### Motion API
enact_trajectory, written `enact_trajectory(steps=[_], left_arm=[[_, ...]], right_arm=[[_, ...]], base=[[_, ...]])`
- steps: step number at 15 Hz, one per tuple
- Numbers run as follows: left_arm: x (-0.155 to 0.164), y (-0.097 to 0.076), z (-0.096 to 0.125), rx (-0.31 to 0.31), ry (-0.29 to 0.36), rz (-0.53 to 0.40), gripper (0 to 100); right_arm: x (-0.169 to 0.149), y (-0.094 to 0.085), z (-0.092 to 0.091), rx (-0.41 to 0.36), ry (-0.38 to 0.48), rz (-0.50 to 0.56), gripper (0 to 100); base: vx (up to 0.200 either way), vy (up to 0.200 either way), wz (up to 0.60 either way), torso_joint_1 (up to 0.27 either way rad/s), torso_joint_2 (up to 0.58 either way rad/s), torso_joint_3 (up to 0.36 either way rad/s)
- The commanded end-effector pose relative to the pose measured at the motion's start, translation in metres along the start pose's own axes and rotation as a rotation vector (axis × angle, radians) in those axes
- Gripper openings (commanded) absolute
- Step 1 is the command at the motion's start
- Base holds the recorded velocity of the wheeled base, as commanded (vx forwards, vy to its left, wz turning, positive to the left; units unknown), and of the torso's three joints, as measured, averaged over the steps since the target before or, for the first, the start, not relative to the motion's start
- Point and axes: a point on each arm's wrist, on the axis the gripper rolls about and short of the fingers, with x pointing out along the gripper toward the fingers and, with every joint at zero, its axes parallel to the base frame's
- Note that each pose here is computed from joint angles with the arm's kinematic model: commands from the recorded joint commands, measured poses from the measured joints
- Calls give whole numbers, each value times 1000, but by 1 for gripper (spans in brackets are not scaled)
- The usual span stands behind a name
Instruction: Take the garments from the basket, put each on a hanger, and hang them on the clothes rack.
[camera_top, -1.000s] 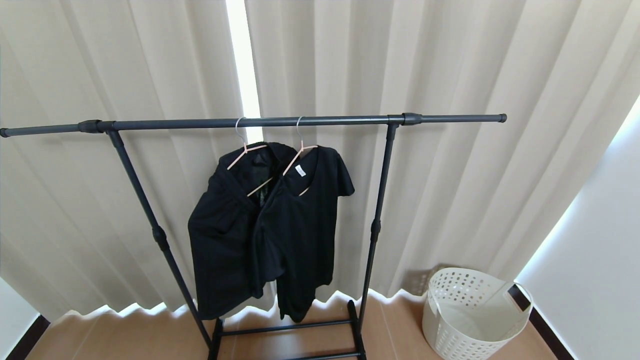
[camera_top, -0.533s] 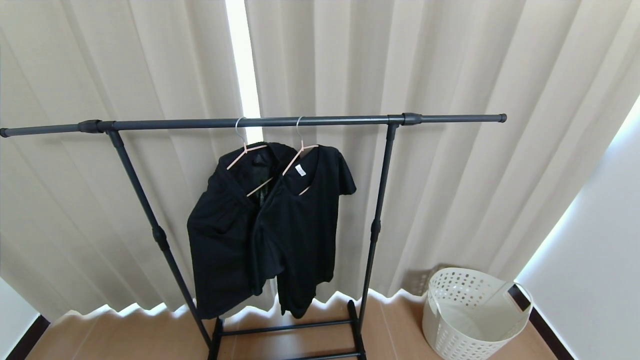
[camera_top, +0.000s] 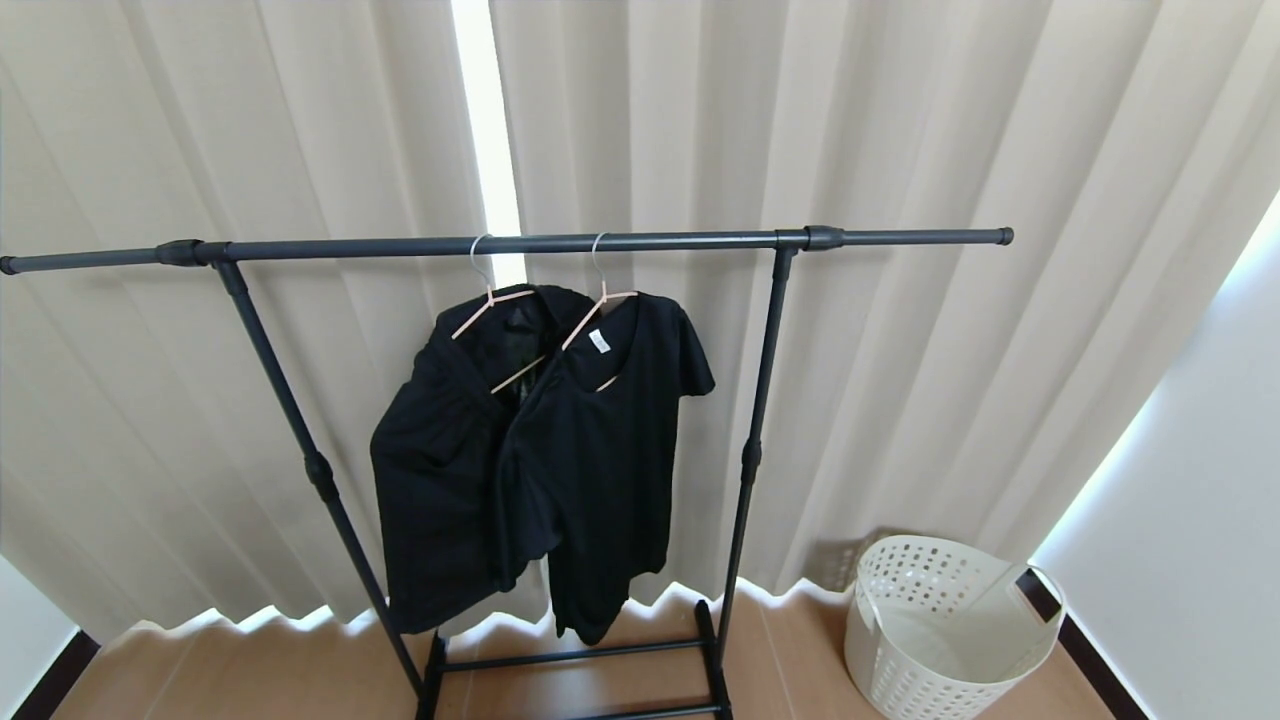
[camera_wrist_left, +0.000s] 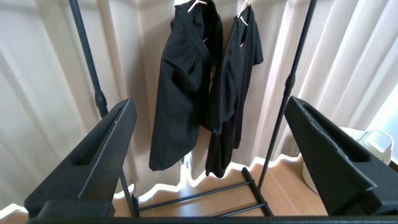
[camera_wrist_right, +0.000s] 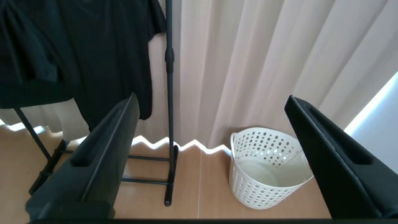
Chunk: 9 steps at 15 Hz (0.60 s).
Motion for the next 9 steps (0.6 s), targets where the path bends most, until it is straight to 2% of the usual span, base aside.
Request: enact_trajectory(steps=[1,9], left_arm=[[0,0,0,0,-1,0,100],[0,0,0,0,-1,0,100]], right_arm=[[0,0,0,-1,1,1,100],[0,0,0,2,1,0,100]], base=[[0,0,0,0,0,0],[0,0,0,0,0,0]])
